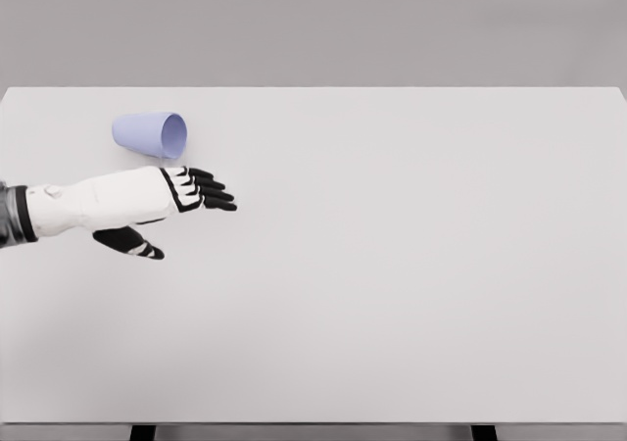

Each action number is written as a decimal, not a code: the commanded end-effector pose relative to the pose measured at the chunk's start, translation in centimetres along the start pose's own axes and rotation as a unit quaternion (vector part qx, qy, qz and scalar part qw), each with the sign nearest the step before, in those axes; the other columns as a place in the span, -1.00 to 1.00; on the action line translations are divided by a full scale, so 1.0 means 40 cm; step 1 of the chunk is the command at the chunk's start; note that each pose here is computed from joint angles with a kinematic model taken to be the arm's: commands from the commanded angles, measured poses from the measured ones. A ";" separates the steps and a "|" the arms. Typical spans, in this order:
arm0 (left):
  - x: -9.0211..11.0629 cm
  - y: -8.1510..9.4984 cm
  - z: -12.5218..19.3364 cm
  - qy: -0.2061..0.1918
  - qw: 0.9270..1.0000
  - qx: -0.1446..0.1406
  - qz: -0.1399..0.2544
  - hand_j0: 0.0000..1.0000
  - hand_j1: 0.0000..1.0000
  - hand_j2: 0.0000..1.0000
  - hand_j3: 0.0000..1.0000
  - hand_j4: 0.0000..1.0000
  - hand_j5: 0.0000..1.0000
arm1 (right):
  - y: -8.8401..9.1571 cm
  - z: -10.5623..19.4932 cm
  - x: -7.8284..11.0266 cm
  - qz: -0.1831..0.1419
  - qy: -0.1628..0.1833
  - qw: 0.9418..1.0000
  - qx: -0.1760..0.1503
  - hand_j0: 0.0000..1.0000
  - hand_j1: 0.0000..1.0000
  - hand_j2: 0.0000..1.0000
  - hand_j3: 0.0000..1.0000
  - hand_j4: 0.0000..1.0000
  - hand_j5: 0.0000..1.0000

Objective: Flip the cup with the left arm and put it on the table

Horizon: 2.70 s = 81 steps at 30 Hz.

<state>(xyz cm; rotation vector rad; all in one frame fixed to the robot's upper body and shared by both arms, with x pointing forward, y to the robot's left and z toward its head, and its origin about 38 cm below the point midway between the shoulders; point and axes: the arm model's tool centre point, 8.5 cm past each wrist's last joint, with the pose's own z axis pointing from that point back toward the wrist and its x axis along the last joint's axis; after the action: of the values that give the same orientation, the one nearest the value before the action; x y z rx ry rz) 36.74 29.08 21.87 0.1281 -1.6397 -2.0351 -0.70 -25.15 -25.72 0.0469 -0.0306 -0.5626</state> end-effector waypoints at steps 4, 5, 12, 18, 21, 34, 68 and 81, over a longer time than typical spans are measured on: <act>-0.020 0.039 0.025 0.014 0.999 0.027 0.018 1.00 1.00 1.00 1.00 1.00 1.00 | 0.000 0.000 0.000 0.001 0.000 1.000 0.000 1.00 1.00 1.00 1.00 1.00 1.00; -0.031 0.062 0.040 0.019 0.997 0.054 0.050 1.00 1.00 1.00 1.00 1.00 1.00 | 0.000 0.000 0.000 0.001 0.000 1.000 0.000 1.00 1.00 1.00 1.00 1.00 1.00; -0.258 0.132 0.066 0.129 0.986 0.072 0.074 1.00 1.00 1.00 1.00 1.00 1.00 | 0.000 0.000 0.000 0.000 0.000 1.000 0.000 1.00 1.00 1.00 1.00 1.00 1.00; -0.366 0.084 -0.015 0.168 0.975 0.075 0.124 1.00 1.00 1.00 1.00 1.00 1.00 | 0.000 0.000 0.000 0.000 0.000 1.000 0.000 1.00 1.00 1.00 1.00 1.00 1.00; -0.405 0.052 -0.019 0.206 0.966 0.061 0.141 1.00 1.00 1.00 1.00 1.00 1.00 | 0.000 0.000 0.000 0.001 0.000 1.000 0.000 1.00 1.00 1.00 1.00 1.00 1.00; -0.457 0.023 -0.083 0.269 0.950 0.009 0.161 1.00 1.00 1.00 1.00 1.00 1.00 | 0.000 0.000 0.000 0.000 0.000 1.000 0.000 1.00 1.00 1.00 1.00 1.00 1.00; -0.319 0.059 -0.113 0.075 0.910 0.196 0.358 0.01 0.01 0.01 0.01 0.01 0.01 | 0.000 0.000 0.000 0.000 0.000 1.000 0.000 1.00 1.00 1.00 1.00 1.00 1.00; -0.303 -0.078 -0.192 0.049 0.756 0.281 0.589 -0.08 -0.08 -0.08 -0.08 -0.08 -0.08 | 0.000 0.000 0.000 0.000 0.000 1.000 0.000 1.00 1.00 1.00 1.00 1.00 1.00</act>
<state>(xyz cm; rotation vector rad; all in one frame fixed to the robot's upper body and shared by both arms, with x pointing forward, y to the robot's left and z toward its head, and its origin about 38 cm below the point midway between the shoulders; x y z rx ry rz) 48.67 28.51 13.34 -0.4573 -1.5340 -0.5890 -0.72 -25.15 -25.71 0.0468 -0.0300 -0.5620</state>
